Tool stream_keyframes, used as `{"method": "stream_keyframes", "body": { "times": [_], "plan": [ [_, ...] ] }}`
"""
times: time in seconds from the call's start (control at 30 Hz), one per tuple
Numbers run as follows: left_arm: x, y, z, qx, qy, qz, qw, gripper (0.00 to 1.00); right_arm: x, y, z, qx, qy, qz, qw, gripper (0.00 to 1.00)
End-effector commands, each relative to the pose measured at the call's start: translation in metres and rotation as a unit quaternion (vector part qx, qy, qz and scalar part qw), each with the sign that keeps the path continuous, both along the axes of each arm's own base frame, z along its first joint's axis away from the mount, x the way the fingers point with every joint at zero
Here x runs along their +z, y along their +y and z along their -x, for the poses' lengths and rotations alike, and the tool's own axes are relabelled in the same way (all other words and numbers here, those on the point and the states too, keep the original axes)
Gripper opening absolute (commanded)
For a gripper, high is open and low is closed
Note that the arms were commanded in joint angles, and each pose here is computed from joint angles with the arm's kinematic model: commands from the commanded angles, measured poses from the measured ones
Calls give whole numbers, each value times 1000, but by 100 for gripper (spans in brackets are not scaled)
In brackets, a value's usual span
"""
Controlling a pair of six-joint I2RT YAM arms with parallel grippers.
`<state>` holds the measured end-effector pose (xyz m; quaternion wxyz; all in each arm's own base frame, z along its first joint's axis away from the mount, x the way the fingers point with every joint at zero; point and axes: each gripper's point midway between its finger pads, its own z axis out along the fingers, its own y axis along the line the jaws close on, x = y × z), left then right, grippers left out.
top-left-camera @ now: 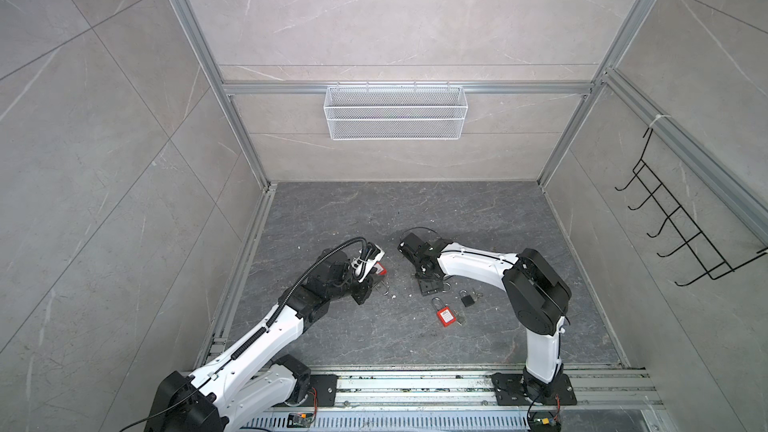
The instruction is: Lock with the key
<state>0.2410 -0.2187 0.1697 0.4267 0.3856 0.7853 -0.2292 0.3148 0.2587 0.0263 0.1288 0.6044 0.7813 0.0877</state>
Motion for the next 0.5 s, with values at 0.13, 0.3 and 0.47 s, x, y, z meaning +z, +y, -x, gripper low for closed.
{"method": "stream_keyframes", "body": {
  "times": [0.13, 0.3, 0.47],
  "plan": [
    [9, 2, -4, 3, -20, 3, 1000, 31, -14, 3, 1, -11, 20, 6, 1000, 70],
    [8, 3, -4, 4, -20, 1, 1000, 31, -10, 0, -1, 18, 20, 25, 999, 64],
    [8, 3, -4, 4, -20, 1, 1000, 31, -6, 0, 1, 59, 30, 42, 997, 57]
  ]
}}
